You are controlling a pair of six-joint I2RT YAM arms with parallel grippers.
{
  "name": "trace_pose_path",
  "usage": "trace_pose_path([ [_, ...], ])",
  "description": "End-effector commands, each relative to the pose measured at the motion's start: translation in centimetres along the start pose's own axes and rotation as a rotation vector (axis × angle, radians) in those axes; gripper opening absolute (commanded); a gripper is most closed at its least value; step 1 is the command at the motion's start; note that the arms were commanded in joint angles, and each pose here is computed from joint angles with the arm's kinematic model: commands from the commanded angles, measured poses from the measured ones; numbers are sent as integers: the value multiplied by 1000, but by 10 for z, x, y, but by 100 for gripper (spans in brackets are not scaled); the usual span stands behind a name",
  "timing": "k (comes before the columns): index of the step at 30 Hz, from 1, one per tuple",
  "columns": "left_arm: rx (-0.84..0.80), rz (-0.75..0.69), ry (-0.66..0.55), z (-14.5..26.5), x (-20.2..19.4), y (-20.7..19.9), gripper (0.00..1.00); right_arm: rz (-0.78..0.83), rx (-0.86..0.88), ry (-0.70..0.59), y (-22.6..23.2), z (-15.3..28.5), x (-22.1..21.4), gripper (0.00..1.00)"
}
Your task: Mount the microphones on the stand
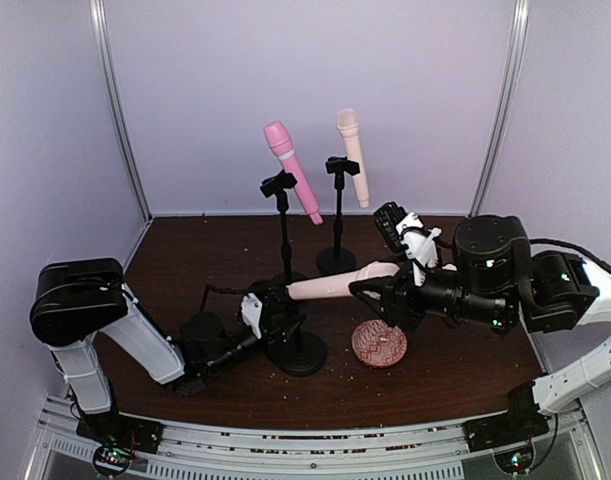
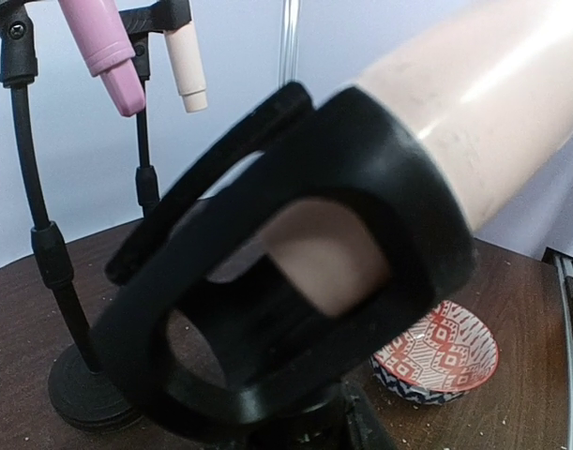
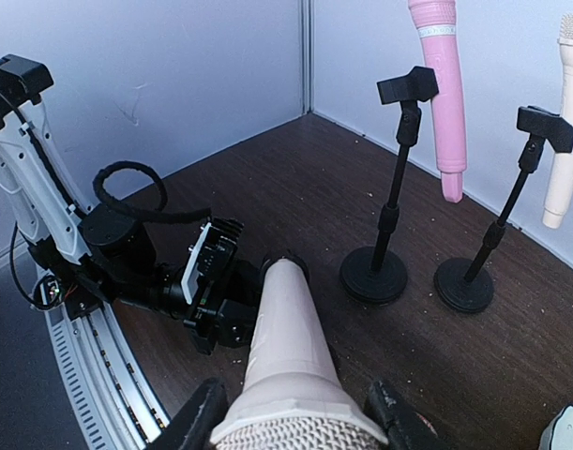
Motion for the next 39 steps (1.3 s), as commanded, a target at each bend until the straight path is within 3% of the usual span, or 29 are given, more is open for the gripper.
trace_pose_path([
  [1, -95, -11, -138, 2, 35, -22, 0, 66, 35, 243, 7, 0, -34, 0],
  [14, -111, -17, -134, 2, 34, -26, 0, 373, 72, 516, 10, -4, -42, 0],
  [29, -125, -32, -137, 3, 34, -31, 0, 106, 100, 649, 27, -10, -37, 0],
  [39, -137, -54, -136, 5, 34, -36, 0, 342, 48, 728, 12, -19, -55, 0],
])
Point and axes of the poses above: each gripper's point midway between its finger pads, its own z axis back along the fingers, its own y axis along the line the jaws close on, x = y × z, the point moved 2 cm from there along z, back along the fingers, and after that the axes turned 11 degrees about z, right-handed, at the moved point
